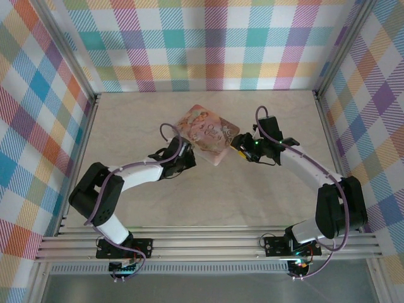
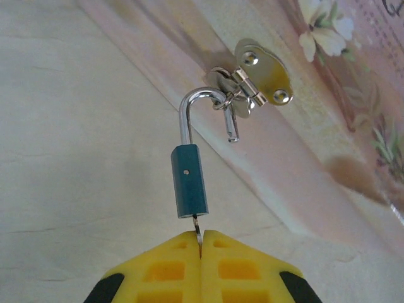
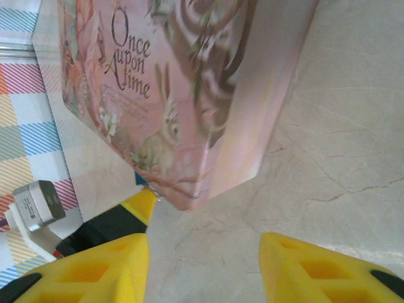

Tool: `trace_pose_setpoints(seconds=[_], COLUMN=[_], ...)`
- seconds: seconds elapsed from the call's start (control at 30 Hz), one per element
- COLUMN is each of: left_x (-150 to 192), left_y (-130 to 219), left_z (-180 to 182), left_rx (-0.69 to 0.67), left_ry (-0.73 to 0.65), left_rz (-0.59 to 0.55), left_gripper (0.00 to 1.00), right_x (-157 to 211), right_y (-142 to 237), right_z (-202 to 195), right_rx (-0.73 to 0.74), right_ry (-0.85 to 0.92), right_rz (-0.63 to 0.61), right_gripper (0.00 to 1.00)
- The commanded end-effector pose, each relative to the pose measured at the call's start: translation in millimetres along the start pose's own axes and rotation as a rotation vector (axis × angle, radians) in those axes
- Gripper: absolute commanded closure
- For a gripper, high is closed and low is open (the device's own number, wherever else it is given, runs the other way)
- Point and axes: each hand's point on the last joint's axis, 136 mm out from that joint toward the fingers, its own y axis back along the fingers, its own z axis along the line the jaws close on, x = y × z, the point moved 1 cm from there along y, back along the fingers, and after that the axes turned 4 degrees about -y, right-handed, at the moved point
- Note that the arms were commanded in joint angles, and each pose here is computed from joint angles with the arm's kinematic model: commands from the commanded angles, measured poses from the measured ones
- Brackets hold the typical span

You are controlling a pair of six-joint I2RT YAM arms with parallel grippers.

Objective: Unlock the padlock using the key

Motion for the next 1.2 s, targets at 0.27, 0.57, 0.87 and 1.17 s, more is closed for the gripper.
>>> trace_pose_setpoints(seconds=[0.27, 0.57, 0.87, 1.17], left_x=[-24, -38, -47, -65], left_y=[11, 10, 12, 24], left_z=[30, 20, 31, 37], left_rx=[0.112, 0.183, 0.119, 0.106], left_ry=[0.112, 0.111, 0.166, 0.202], left_rz=[-0.071, -0.086, -0.114, -0.173], left_gripper=[1.00, 1.00, 1.00, 1.00], right_x=[-1, -2, -5, -4], right_y=[-1, -3, -4, -3], right_z=[1, -3, -8, -13], right_rx=[-0.001, -0.001, -0.006, -0.004], right_ry=[0.041, 0.034, 0.020, 0.008], right_rz=[0.019, 0.021, 0.026, 0.027], right_gripper=[0.50, 0.50, 0.50, 0.50])
